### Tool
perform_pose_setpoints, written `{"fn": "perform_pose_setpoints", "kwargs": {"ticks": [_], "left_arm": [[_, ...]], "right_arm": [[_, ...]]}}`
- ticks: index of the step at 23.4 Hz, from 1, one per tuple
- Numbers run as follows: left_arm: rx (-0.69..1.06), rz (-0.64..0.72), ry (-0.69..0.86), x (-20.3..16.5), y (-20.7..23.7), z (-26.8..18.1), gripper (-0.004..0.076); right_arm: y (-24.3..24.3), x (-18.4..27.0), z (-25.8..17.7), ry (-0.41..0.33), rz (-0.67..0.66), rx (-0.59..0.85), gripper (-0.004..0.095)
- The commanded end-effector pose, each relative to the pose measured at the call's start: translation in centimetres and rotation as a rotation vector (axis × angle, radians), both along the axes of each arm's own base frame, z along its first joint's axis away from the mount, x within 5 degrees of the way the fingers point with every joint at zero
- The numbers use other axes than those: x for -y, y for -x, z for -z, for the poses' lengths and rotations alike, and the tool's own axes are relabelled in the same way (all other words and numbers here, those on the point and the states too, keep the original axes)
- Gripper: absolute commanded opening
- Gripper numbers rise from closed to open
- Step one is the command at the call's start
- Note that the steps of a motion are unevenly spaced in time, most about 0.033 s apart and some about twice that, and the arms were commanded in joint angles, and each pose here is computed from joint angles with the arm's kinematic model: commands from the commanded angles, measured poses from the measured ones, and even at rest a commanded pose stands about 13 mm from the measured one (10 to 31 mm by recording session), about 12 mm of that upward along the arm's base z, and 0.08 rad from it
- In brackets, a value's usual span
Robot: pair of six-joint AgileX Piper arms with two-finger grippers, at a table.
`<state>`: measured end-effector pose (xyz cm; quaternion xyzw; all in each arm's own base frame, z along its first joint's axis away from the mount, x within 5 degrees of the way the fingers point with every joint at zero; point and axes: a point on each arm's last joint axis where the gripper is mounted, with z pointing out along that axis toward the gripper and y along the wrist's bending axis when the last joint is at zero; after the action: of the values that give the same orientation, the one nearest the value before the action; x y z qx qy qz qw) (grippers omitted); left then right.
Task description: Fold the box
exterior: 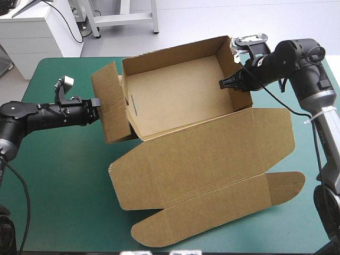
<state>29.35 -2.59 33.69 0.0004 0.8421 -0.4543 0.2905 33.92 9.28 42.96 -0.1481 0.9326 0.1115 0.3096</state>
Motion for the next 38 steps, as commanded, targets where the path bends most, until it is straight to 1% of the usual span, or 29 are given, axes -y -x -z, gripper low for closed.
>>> {"fn": "perform_pose_setpoints", "kwargs": {"ticks": [1, 7, 11, 16, 17, 20, 21, 22, 24, 28, 31, 34, 35, 36, 38], "left_arm": [[0.087, 0.052, 0.104, 1.9, 1.2, -3.0, -0.0008], [0.074, 0.163, 0.133, 3.3, 2.0, -3.2, -0.0008], [0.12, 0.232, 0.122, 3.5, 2.3, -3.9, 0.0006], [0.171, 0.245, 0.113, 3.5, 2.3, -5.4, 0.0207], [0.188, 0.245, 0.117, 3.5, 2.3, -5.9, 0.0311], [0.194, 0.239, 0.156, 3.6, 2.3, -6.2, 0.0446], [0.182, 0.231, 0.18, 3.6, 2.3, -6.4, 0.0507], [0.166, 0.225, 0.191, 3.6, 2.3, -6.4, 0.0521], [0.153, 0.219, 0.207, 3.6, 2.2, -6.5, 0.0528], [0.156, 0.218, 0.213, 3.6, 2.2, -6.5, 0.0527], [0.151, 0.159, 0.23, 3.4, 1.7, -6.6, 0.0491], [0.166, 0.094, 0.197, 3.1, 1.1, -6.4, 0.0445], [0.162, 0.092, 0.185, 3.2, 1.1, -6.3, 0.0446], [0.143, 0.082, 0.169, 3.2, 1.1, -6.1, 0.0446], [0.13, 0.064, 0.138, 3.7, 1.2, -6.0, 0.0446]], "right_arm": [[1.2, 0.2, -2.5, -0.051, 0.007, 0.089, -0.0015], [1.2, 0.2, -2.4, -0.047, 0.009, 0.088, -0.0015], [1.0, 0.3, -2.3, -0.039, 0.011, 0.083, -0.0015], [0.7, 0.2, -1.8, -0.045, 0.025, 0.062, -0.0015], [0.7, 0.2, -1.8, -0.045, 0.025, 0.062, -0.0015], [0.7, 0.2, -1.8, -0.043, 0.026, 0.062, -0.0015], [0.7, 0.3, -1.8, -0.032, 0.03, 0.065, -0.0015], [0.6, 0.4, -1.8, -0.026, 0.033, 0.068, -0.0015], [0.6, 0.6, -1.8, -0.001, 0.042, 0.075, -0.0015], [0.5, 0.5, -1.8, -0.001, 0.044, 0.078, -0.0015], [0.6, 0.3, -2.3, -0.012, 0.052, 0.124, -0.0015], [1.2, -1.0, -3.1, 0.026, 0.059, 0.188, -0.0014], [1.3, -1.4, -3.1, 0.038, 0.064, 0.199, -0.0014], [1.4, -1.7, -3.1, 0.067, 0.076, 0.212, -0.0015], [1.5, -2.1, -3.2, 0.082, 0.08, 0.223, -0.0015]]}}
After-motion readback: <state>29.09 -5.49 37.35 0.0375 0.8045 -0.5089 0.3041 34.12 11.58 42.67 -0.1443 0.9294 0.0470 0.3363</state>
